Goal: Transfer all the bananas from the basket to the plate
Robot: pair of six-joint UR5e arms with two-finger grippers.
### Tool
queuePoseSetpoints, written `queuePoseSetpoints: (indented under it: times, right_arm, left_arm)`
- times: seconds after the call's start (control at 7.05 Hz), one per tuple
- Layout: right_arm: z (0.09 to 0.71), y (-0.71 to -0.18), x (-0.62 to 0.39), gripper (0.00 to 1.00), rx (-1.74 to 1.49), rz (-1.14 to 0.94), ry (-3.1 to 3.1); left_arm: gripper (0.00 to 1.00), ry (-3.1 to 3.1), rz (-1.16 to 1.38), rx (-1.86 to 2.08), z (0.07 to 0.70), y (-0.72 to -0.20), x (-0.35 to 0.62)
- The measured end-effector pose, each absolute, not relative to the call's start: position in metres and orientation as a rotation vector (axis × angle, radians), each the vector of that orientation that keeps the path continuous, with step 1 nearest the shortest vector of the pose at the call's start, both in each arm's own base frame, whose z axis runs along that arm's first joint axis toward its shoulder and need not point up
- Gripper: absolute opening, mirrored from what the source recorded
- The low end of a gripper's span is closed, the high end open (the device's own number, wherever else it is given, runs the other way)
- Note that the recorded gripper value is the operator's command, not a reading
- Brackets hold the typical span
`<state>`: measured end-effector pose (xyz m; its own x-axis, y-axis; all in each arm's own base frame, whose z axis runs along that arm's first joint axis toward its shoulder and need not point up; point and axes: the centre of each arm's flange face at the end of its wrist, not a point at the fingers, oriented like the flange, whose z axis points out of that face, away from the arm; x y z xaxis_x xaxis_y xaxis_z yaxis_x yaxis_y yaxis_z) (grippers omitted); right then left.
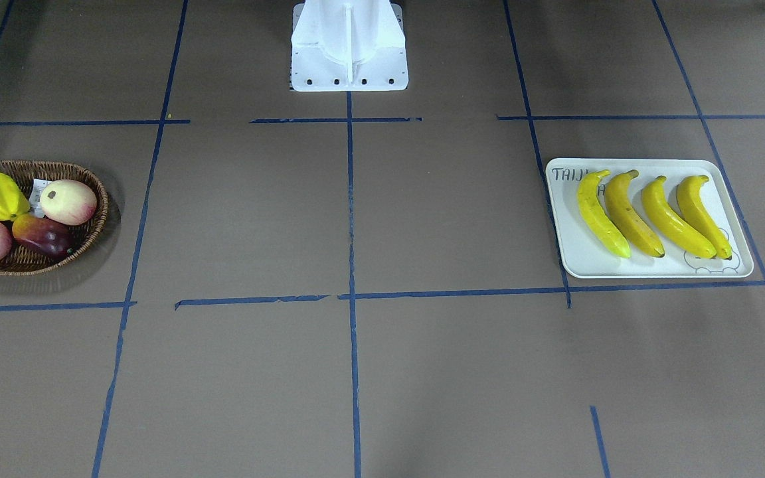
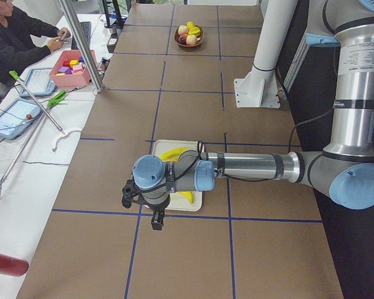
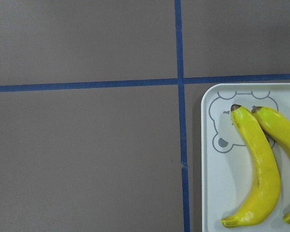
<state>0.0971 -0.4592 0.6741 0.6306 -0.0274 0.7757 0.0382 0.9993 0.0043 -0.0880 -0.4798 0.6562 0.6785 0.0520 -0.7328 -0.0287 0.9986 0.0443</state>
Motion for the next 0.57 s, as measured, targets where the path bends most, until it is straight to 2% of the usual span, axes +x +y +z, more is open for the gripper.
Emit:
queuePoseSetpoints:
  times: [0.57]
  right_arm:
    - [0.6779, -0.4473, 0.0983, 1.00, 0.025, 0.040, -0.874]
  left_arm:
    - [1.00, 0.824, 0.047, 0.033, 0.6545, -0.4818, -0.0881]
